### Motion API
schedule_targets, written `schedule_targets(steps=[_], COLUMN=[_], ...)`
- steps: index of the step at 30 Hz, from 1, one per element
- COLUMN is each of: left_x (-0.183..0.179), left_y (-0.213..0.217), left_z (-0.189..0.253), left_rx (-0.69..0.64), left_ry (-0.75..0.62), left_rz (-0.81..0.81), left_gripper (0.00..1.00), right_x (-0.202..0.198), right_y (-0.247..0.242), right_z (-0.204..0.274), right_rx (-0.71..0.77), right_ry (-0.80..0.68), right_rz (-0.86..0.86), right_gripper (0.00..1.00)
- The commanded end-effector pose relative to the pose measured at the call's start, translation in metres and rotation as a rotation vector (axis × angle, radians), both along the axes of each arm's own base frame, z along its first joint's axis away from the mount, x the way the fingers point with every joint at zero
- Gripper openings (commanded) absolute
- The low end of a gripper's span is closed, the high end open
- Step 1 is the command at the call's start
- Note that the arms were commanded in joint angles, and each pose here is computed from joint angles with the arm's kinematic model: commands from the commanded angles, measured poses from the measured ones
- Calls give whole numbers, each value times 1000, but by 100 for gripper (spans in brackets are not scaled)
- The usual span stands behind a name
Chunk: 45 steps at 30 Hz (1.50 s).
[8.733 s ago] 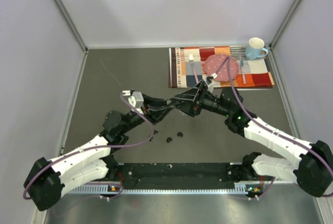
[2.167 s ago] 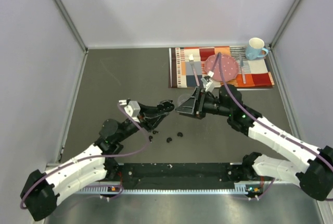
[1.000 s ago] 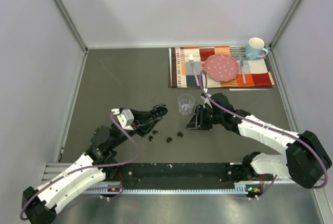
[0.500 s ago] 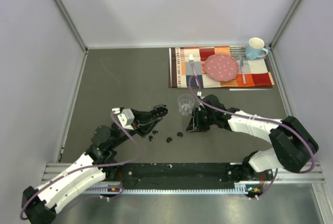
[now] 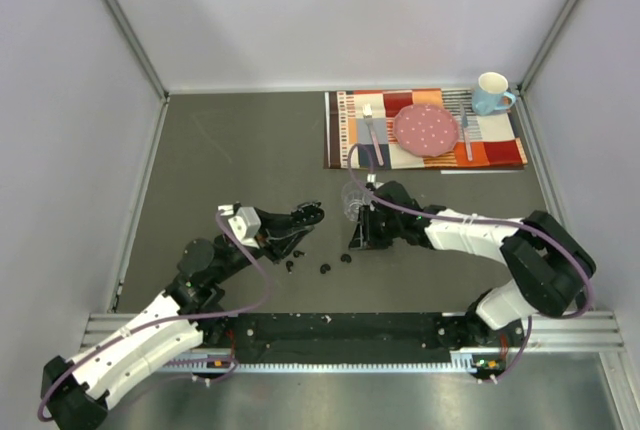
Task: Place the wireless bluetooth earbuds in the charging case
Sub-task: Pick up the earbud from the center of the board.
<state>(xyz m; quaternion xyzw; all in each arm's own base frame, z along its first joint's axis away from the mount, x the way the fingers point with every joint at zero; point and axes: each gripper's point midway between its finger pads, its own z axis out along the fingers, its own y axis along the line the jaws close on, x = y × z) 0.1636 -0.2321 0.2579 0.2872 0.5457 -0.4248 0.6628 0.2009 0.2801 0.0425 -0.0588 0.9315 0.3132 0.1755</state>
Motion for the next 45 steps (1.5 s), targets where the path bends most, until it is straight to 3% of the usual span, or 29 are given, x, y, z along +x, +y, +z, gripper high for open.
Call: schedule_targets(steps=[1,28,45], left_x=[-2,-2,-1], left_y=[0,-3,-3], left_z=[27,23,19], left_rx=[-56,-58,-58], left_ry=[-45,-19,0], left_rz=[-10,-19,-14], left_gripper=[0,0,0], right_x=[11,-11,-16], right_y=[19,19,25], right_z=[12,-22,-23], right_rx=[37,-57,-21], right_ry=[-55,-4,16], right_rz=[18,66,84], right_gripper=[32,26,21])
